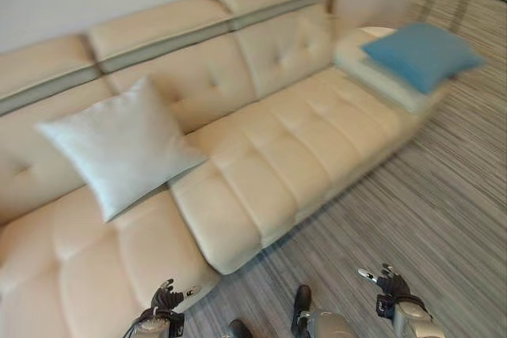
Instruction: Pick up all the scattered cushions and arrange them neatly on the sofa.
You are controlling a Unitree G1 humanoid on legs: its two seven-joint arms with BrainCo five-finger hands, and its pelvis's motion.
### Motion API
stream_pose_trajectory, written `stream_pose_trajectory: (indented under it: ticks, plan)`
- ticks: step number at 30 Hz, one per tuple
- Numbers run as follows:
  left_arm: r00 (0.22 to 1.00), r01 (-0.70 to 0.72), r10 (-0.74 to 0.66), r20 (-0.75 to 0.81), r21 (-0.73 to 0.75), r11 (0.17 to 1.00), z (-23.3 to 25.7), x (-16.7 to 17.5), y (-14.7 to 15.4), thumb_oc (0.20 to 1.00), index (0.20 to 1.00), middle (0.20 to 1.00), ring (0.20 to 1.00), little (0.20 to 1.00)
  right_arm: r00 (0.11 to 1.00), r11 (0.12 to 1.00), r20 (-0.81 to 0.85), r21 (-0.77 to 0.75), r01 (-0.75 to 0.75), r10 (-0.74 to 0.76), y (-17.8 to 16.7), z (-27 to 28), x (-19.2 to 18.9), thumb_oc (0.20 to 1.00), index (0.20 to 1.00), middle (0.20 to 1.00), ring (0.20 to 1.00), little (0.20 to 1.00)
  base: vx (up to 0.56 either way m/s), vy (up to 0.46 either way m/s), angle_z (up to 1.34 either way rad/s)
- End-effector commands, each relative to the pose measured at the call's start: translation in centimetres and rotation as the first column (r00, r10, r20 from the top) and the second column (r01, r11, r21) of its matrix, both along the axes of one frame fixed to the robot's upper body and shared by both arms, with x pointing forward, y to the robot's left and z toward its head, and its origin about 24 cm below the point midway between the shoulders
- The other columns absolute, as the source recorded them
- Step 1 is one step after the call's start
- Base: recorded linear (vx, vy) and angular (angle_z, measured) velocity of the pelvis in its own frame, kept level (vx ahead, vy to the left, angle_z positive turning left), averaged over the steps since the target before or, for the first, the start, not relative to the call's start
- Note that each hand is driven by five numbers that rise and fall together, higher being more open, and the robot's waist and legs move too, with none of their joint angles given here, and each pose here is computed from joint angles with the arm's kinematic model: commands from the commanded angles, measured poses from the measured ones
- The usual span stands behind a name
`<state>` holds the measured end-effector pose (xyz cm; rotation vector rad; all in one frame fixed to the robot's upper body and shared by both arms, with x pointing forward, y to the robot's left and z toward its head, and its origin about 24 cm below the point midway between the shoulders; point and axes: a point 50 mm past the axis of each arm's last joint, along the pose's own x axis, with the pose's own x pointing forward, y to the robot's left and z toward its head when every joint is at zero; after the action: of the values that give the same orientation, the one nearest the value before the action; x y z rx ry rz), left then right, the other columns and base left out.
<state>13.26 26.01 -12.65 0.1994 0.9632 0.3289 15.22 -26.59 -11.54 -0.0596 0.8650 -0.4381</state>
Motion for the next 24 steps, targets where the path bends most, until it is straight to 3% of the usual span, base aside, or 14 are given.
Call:
stream_pose_trajectory:
  ticks: [1, 7, 11, 24]
  plan:
    - [0.994, 0.072, -0.075, 0.079, 0.039, 0.997, 1.2, 2.7, -0.2, 1.0, 1.0, 1.0, 1.0, 1.0, 0.999, 0.998, 0.025, -0.058, 0.037, -0.035, -1.9, 0.9, 0.1, 1.0, 1.0, 1.0, 1.0, 1.0, 0.11, -0.15, -1.34]
    - [0.989, 0.075, -0.074, 0.126, 0.001, 0.997, 1.5, 3.9, -1.3, 1.0, 1.0, 1.0, 1.0, 1.0, 0.997, 0.997, 0.024, -0.036, 0.072, -0.071, -2.3, 0.7, -0.4, 1.0, 1.0, 1.0, 1.0, 1.0, 0.34, -0.386, -0.61]
    - [0.986, 0.06, -0.054, 0.159, -0.029, 0.998, 1.7, 4.1, -1.9, 1.0, 1.0, 1.0, 1.0, 1.0, 1.0, 0.997, 0.022, -0.07, 0.011, -0.009, -2.5, 1.2, 0.3, 1.0, 1.0, 1.0, 1.0, 1.0, 0.31, -0.301, -0.91]
    - [0.995, 0.079, -0.077, 0.06, -0.032, 0.996, 0.3, 1.7, -2.3, 1.0, 1.0, 1.0, 1.0, 1.0, 0.996, 0.991, 0.03, -0.107, -0.075, 0.078, -2.3, 1.8, 1.5, 1.0, 1.0, 1.0, 1.0, 1.0, 0.33, -0.07, -0.67]
